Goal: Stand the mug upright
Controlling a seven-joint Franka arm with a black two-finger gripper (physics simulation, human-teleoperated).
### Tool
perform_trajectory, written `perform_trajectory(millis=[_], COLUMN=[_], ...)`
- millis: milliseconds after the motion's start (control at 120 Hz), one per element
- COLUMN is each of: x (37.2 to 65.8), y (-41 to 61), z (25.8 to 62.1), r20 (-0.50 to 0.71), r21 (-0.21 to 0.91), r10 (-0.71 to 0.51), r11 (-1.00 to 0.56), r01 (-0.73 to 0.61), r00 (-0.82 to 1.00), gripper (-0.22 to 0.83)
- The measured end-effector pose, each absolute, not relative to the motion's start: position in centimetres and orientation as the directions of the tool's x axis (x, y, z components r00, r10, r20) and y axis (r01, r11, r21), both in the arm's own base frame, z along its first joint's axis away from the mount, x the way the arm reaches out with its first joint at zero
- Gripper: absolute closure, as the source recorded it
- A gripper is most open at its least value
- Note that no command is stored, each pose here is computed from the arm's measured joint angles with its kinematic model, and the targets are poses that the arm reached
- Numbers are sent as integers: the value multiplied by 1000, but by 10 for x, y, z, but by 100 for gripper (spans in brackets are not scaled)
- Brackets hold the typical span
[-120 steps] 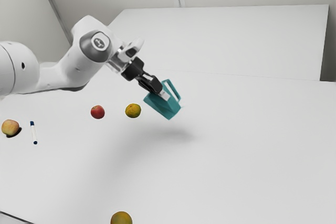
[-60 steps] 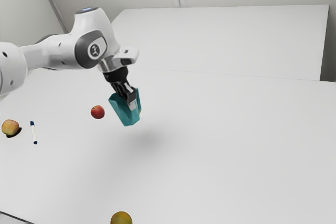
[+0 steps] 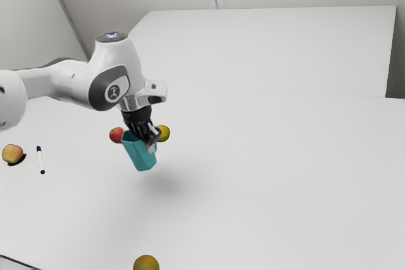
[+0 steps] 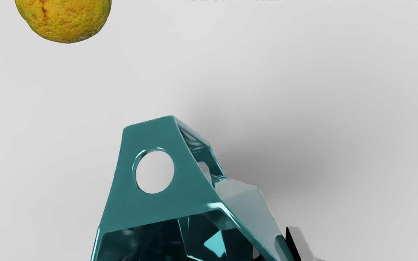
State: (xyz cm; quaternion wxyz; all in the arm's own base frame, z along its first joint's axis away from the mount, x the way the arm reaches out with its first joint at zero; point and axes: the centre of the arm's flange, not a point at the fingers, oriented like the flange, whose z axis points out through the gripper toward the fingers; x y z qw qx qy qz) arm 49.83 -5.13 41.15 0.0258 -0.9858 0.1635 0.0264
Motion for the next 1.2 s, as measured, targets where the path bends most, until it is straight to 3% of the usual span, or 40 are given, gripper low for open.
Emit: perform_trajectory(millis=[467,1200], x=[502,510], y=[-55,-56], z=[375,338], r20=[59,50], r21=[-102,-88], r10=[-245,-150], r11=[-966,-985], r01=[-238,-146], r00=[968,987], gripper=[78,78])
